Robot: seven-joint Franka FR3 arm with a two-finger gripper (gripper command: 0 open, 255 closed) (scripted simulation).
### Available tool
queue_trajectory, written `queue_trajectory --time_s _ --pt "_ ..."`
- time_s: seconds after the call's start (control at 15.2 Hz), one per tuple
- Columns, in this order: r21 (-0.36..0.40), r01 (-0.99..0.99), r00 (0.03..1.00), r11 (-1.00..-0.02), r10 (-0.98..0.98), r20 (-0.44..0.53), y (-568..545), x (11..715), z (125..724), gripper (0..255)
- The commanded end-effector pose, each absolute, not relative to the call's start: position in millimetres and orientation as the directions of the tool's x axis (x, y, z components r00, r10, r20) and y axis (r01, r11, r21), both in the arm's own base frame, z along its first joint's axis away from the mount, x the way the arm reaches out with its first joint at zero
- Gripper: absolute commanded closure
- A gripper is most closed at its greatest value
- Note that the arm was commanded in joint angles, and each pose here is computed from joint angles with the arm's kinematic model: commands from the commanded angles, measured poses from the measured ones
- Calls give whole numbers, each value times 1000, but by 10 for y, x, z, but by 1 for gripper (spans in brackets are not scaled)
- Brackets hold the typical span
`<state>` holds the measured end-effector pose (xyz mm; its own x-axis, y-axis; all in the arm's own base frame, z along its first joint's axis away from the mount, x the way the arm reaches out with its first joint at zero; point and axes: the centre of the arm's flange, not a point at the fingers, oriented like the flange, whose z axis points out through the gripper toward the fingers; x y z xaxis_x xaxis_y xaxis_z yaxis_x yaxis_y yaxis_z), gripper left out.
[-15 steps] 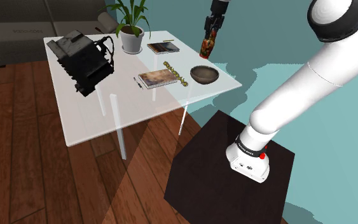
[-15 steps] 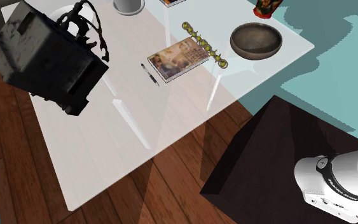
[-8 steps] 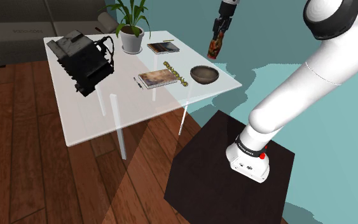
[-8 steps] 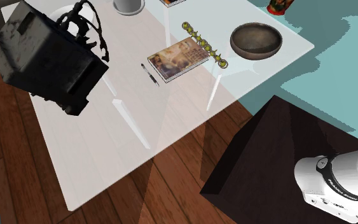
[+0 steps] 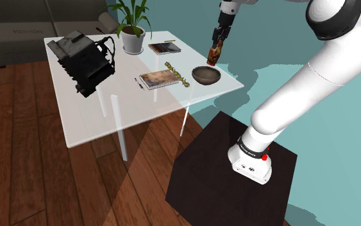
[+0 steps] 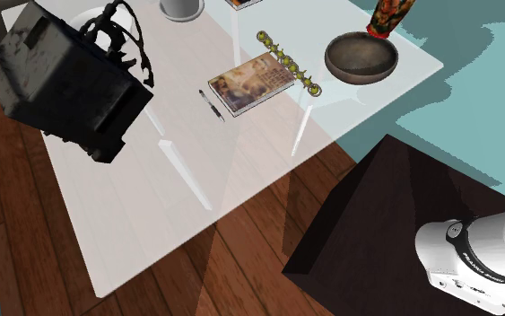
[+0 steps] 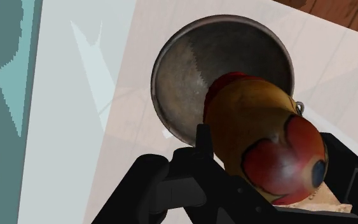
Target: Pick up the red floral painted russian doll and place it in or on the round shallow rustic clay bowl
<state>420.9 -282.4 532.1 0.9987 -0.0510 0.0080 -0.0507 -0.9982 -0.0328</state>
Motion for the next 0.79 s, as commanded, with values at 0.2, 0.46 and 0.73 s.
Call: queue_trajectory --time_s 0.2,0.46,0.73 --pt "-32 -51 999 -998 -51 9 -2829 4205 5062 255" --pt "-32 -51 999 -998 -51 9 -2829 4205 4851 255" --pt "-32 -51 999 -998 -51 9 -2829 4205 4775 255"
